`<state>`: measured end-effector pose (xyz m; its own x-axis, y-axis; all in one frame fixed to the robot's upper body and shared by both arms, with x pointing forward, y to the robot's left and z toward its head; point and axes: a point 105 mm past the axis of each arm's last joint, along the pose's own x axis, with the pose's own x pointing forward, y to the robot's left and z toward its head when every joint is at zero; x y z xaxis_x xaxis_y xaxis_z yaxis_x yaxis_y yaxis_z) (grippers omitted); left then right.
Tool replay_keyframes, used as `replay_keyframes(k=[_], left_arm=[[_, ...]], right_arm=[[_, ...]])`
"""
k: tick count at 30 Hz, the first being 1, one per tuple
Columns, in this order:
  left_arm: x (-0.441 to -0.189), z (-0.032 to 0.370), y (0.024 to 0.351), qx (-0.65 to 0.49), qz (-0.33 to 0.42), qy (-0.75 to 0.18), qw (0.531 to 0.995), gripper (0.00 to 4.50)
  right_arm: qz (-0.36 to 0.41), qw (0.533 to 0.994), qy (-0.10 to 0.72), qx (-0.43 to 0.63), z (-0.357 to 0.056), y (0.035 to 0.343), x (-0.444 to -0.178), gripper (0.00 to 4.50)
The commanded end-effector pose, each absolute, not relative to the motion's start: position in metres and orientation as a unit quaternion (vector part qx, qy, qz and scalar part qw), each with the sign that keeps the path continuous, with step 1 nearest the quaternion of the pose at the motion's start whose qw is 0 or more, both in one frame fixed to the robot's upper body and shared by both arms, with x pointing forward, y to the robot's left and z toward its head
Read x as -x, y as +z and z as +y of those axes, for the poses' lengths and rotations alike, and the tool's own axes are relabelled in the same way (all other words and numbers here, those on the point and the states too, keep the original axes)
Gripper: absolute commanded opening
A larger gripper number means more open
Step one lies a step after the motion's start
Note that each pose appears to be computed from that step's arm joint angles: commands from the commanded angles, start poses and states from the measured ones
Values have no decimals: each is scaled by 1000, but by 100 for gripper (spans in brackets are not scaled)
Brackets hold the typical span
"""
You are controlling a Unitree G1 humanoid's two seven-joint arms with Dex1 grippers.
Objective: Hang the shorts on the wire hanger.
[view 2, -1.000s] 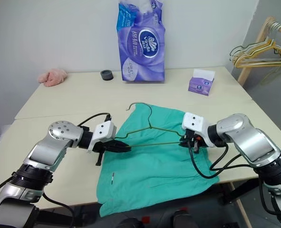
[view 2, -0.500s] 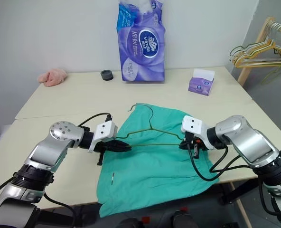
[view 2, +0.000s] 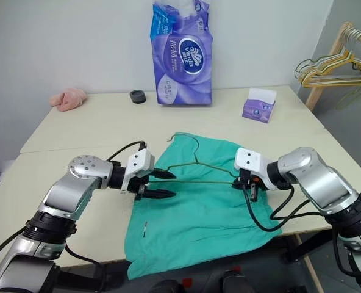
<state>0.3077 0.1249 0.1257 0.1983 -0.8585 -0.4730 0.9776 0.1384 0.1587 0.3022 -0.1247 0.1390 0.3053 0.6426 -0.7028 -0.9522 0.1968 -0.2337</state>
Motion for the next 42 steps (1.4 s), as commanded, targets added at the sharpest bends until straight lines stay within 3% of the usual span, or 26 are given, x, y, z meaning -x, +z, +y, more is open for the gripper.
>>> replay_keyframes(k=[1,2,12,16,19,26,34,42], left_arm=[[-314,120,148,-233,83,-609,753,425],[-317,122,149,-233,79,-602,760,448],[-337,145,171,-194,49,-526,827,448],[-346,166,174,-200,53,-487,849,448],[-354,161,178,-195,44,-484,852,448],[-340,111,172,-161,46,-578,799,448],[-314,89,170,-121,58,-667,733,448],[-323,101,173,-187,48,-670,716,448]], right_arm=[[202,754,525,338,-128,153,-308,0],[203,758,522,335,-130,153,-309,0],[228,820,444,280,-170,147,-305,0],[247,857,388,233,-198,145,-291,0],[258,875,356,204,-213,146,-278,0],[320,909,245,104,-263,132,-230,0],[385,907,170,-7,-284,103,-166,0],[403,895,183,-49,-271,88,-159,0]])
